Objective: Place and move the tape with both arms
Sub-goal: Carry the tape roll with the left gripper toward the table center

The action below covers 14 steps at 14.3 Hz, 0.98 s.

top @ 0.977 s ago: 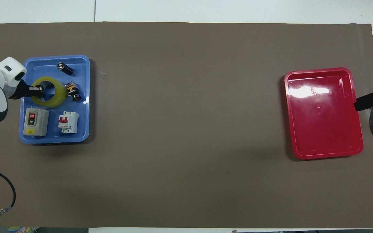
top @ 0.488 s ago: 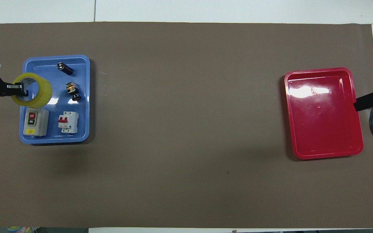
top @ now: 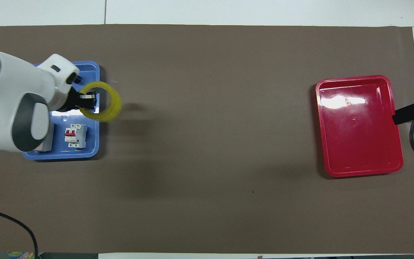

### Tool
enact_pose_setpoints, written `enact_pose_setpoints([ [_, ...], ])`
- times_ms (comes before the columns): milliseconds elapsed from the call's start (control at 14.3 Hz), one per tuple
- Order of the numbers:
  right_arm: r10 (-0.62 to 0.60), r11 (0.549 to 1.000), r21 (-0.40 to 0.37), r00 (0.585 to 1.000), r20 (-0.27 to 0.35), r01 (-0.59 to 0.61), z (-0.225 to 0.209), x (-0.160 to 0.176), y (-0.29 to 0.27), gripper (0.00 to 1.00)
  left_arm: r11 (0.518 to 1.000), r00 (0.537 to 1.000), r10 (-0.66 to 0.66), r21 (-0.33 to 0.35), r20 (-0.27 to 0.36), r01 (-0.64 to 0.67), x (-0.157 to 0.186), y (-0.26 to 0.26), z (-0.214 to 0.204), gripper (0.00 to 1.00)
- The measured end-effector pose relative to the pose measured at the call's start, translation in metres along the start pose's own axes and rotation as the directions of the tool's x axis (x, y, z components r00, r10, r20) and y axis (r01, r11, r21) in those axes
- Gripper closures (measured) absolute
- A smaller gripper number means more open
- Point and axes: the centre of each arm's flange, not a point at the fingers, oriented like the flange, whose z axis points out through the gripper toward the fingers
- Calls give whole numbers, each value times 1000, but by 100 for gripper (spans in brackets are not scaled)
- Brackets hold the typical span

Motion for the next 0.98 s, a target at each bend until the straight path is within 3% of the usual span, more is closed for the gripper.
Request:
enact_pose_setpoints([
  [349,11,1000,4,1000,14,-11,2,-3,5,0,999,999,-46,13,-29,46,-67,149,34,78],
  [698,54,998,10,998,25,-54,4,-9,28,0,997,998,-34,65,-48,37,-115,241,75,78],
  [977,1,1000,10,1000,30,-1,7,-7,17,0,999,997,-1,37,-72,4,-120,269,110,78],
])
